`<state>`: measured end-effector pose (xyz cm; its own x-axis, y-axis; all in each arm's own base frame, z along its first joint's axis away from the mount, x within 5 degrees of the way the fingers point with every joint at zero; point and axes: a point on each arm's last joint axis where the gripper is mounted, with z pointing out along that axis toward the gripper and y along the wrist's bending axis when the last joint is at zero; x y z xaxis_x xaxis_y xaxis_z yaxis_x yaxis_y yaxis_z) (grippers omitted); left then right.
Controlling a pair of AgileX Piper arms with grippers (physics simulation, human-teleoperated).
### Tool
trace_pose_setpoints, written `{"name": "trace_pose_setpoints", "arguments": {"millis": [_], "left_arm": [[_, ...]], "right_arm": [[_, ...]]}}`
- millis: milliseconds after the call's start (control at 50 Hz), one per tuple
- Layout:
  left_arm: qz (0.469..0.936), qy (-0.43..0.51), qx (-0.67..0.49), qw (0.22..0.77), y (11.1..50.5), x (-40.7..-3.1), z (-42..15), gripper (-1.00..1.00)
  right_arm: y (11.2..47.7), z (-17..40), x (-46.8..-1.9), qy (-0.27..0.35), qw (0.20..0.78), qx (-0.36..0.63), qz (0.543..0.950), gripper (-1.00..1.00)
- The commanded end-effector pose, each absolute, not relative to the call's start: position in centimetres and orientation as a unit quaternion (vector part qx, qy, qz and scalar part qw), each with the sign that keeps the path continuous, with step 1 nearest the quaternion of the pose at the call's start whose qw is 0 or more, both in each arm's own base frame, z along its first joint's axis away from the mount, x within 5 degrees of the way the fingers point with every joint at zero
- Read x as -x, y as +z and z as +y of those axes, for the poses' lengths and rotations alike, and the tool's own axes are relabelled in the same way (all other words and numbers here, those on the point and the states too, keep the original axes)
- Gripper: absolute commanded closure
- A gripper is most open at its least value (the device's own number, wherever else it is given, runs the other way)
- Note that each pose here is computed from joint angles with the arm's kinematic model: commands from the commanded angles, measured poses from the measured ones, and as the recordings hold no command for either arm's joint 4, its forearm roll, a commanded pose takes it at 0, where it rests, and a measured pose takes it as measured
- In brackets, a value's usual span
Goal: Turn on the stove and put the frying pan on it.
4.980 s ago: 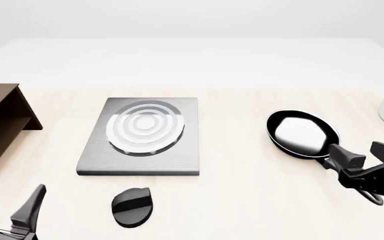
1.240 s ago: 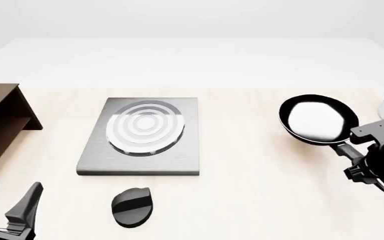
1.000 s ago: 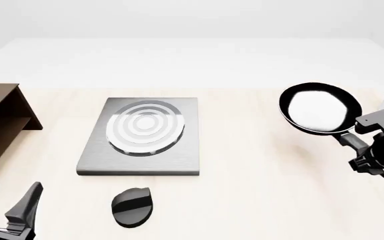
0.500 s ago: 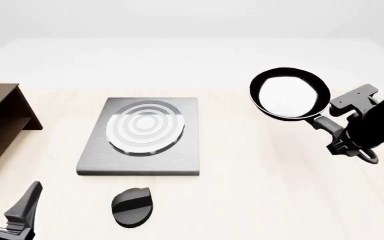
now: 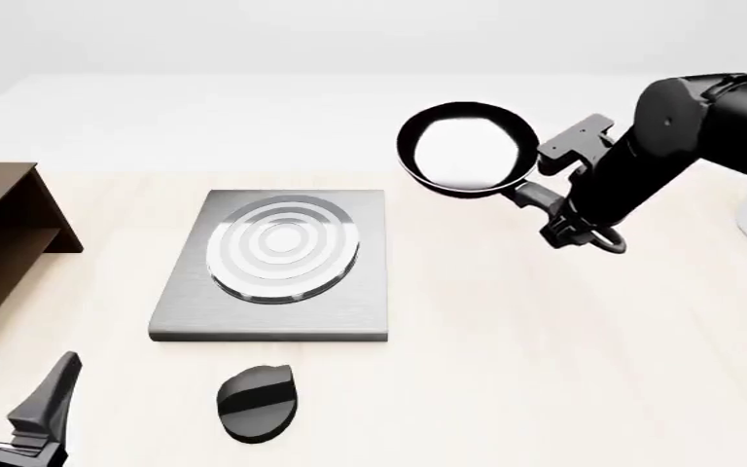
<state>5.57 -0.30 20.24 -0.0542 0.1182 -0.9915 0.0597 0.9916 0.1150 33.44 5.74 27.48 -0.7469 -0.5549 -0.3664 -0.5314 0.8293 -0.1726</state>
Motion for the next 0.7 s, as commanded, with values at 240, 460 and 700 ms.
{"name": "trace_pose_setpoints", "arguments": {"millis": [240, 460, 700], "left_arm": [[0.729, 0.016, -0.056, 0.682, 20.1, -5.6, -0.3, -1.00], [0.728, 0.017, -0.057, 0.683, 20.2, -5.6, -0.3, -1.00], [0.728, 0.017, -0.057, 0.683, 20.2, -5.6, -0.3, -1.00]], "right_arm": [[28.9, 13.4, -36.0, -0.004, 0.226, 0.354, 0.907, 1.00], [28.4, 16.6, -35.8, 0.008, 0.223, 0.380, 0.898, 1.00], [27.6, 19.7, -35.0, 0.018, 0.217, 0.406, 0.888, 1.00]]}}
